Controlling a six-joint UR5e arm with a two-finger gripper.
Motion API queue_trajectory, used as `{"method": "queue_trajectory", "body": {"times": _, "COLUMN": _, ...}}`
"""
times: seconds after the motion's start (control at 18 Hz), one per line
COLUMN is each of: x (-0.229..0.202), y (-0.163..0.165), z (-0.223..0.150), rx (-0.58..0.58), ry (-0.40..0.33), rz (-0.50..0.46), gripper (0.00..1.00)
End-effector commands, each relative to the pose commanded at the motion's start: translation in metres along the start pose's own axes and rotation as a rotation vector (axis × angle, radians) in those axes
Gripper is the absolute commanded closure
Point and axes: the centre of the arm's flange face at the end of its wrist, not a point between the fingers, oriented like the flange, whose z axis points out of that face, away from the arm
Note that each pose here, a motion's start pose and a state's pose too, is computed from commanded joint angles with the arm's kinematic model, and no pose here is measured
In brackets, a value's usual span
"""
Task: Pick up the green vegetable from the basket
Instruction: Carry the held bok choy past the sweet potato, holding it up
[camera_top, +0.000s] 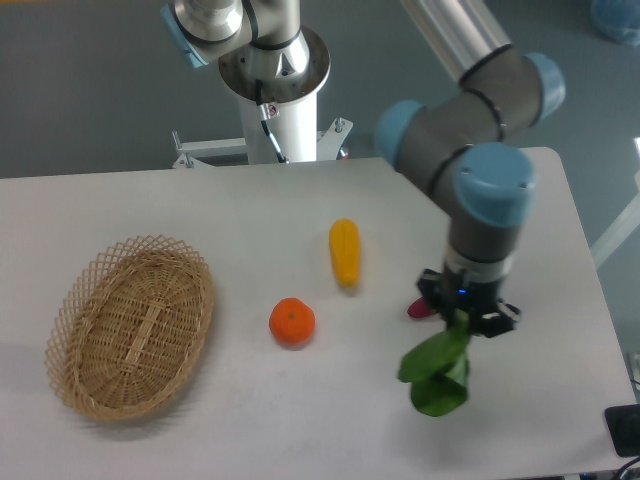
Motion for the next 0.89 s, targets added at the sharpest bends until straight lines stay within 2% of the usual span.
{"method": "queue_trajectory", "body": {"times": 0.28, "x": -0.026, "y": 0.024, "z": 0.005, "rx": -0.011, "ry": 0.000, "rz": 0.029, "gripper": 0.75}}
{"method": "queue_trajectory", "body": {"times": 0.44, "x": -0.030, "y": 0.026, "z": 0.004, "rx": -0.012, "ry": 0.000, "rz": 0.086, "gripper": 0.75}}
{"method": "queue_trajectory", "body": {"times": 0.89, "x": -0.030, "y": 0.026, "z": 0.008, "rx": -0.016, "ry": 0.004, "rz": 0.097, "gripper": 0.75}}
